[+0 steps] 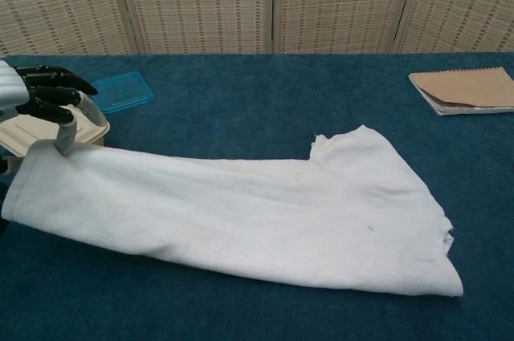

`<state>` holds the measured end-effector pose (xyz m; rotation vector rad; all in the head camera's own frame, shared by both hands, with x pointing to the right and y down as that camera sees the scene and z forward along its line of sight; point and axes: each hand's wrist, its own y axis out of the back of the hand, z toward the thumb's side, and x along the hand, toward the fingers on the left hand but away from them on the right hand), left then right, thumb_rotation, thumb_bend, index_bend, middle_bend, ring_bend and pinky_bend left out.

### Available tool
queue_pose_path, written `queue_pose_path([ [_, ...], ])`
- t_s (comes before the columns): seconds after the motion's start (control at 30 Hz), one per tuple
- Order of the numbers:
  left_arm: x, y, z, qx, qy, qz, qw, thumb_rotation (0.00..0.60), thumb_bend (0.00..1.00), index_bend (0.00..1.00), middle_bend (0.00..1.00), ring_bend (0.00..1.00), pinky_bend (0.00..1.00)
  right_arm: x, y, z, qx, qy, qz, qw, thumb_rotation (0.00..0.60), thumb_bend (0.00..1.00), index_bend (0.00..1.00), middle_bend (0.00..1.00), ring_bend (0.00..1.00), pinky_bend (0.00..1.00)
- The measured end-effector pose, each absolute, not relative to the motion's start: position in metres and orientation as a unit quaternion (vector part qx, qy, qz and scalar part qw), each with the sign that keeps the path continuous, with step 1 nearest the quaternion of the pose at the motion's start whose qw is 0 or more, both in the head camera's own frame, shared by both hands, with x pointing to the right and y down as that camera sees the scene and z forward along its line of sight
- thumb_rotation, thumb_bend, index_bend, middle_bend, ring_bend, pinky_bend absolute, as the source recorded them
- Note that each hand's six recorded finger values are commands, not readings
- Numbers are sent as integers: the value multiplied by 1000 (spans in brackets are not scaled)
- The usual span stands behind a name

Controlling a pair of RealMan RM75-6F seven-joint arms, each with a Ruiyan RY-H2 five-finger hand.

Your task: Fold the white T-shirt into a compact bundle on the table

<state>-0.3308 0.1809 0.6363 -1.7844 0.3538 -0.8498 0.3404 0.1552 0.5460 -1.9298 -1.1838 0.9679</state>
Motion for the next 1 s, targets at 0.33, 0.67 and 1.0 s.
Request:
queue_pose_path([
  [0.33,-384,163,611,-701,164,-415,556,600,470,755,285,142,100,332,152,544,-742,-454,359,339,600,71,194,154,35,15],
  [0.67,-403,159,598,-681,169,-440,561,600,469,754,285,142,100,328,152,545,-745,-453,355,337,600,70,194,154,35,15],
  [1.0,-335,168,610,-699,120,-410,574,600,469,754,285,141,88,339,153,542,-738,-462,360,336,600,71,194,154,35,15],
])
